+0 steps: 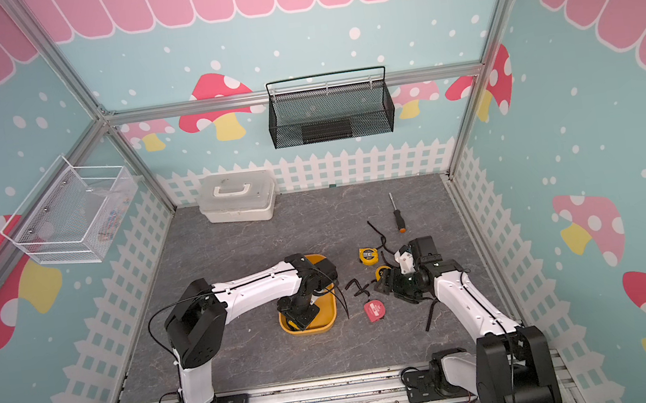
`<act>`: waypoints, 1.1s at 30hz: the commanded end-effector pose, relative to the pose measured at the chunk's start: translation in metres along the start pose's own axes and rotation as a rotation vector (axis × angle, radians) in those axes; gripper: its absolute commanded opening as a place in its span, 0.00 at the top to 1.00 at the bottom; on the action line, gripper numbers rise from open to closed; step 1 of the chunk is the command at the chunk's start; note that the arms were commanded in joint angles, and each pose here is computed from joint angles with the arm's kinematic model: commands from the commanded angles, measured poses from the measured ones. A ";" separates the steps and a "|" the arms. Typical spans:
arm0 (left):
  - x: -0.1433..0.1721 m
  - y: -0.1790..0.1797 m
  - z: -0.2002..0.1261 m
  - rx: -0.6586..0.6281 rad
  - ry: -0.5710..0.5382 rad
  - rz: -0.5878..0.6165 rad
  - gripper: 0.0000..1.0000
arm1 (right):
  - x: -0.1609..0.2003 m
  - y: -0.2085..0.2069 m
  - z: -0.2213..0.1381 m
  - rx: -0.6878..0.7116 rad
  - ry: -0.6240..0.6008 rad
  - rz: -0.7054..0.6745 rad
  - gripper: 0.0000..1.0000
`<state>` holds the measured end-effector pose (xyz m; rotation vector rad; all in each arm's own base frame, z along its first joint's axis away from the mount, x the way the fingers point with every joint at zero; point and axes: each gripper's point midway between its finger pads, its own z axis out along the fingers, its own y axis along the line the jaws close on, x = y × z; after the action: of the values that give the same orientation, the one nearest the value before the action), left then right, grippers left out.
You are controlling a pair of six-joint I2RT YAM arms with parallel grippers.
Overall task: Take the tape measure out of the storage box
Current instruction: Pick up the tape measure from the storage box.
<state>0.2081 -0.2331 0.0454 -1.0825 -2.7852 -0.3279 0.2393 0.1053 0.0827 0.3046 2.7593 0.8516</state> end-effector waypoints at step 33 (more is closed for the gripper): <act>-0.075 0.016 -0.023 -0.048 -0.263 -0.091 0.41 | 0.006 -0.006 0.001 0.008 0.004 0.002 0.27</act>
<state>0.2727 -0.2693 0.0484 -1.1244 -3.0244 -0.3685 0.2359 0.1048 0.0787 0.3118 2.7706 0.8504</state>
